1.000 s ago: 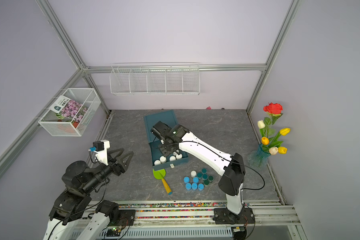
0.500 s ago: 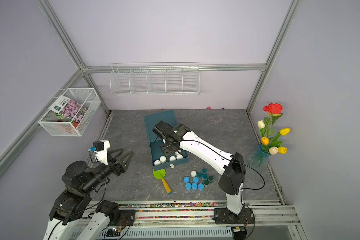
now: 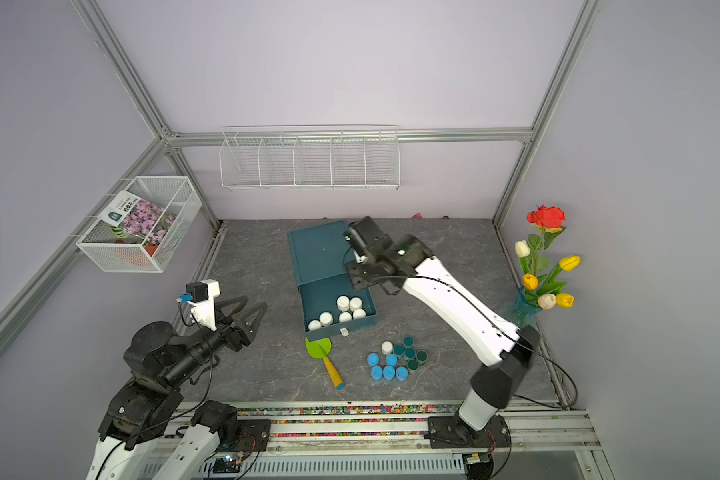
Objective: Put the paint cans in the drawer according to color
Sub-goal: Pick up the paint can at the center of the board, then place the paint can in the drawer.
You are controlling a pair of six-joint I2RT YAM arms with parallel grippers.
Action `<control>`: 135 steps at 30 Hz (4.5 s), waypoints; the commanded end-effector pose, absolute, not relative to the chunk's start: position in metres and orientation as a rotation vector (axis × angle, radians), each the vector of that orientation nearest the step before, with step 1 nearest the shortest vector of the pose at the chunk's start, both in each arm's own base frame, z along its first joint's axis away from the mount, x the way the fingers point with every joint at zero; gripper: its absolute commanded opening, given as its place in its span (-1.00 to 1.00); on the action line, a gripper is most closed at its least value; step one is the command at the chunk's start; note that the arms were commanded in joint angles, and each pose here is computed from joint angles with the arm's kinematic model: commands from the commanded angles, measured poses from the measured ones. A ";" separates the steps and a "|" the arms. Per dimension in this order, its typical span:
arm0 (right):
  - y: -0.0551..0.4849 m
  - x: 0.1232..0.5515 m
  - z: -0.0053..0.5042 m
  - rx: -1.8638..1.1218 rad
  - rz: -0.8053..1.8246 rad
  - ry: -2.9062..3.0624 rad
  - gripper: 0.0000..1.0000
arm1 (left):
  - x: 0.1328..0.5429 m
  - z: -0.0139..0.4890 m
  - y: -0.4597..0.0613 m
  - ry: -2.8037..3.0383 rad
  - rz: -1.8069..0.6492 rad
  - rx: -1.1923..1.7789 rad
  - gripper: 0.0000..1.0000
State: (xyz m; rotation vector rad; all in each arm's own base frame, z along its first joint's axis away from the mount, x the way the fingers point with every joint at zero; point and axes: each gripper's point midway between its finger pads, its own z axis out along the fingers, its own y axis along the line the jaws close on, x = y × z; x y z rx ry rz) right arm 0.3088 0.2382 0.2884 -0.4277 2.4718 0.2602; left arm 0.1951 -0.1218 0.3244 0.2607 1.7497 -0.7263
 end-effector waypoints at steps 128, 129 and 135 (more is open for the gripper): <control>0.347 0.282 0.208 -0.850 0.288 2.632 -0.67 | 0.201 0.324 -0.127 1.755 -0.736 0.274 0.43; 0.346 0.282 0.206 -0.857 0.283 2.636 -0.63 | 0.201 0.323 -0.126 1.756 -0.736 0.273 0.43; 0.347 0.281 0.209 -0.863 0.288 2.628 -0.15 | 0.202 0.324 -0.127 1.753 -0.736 0.274 0.43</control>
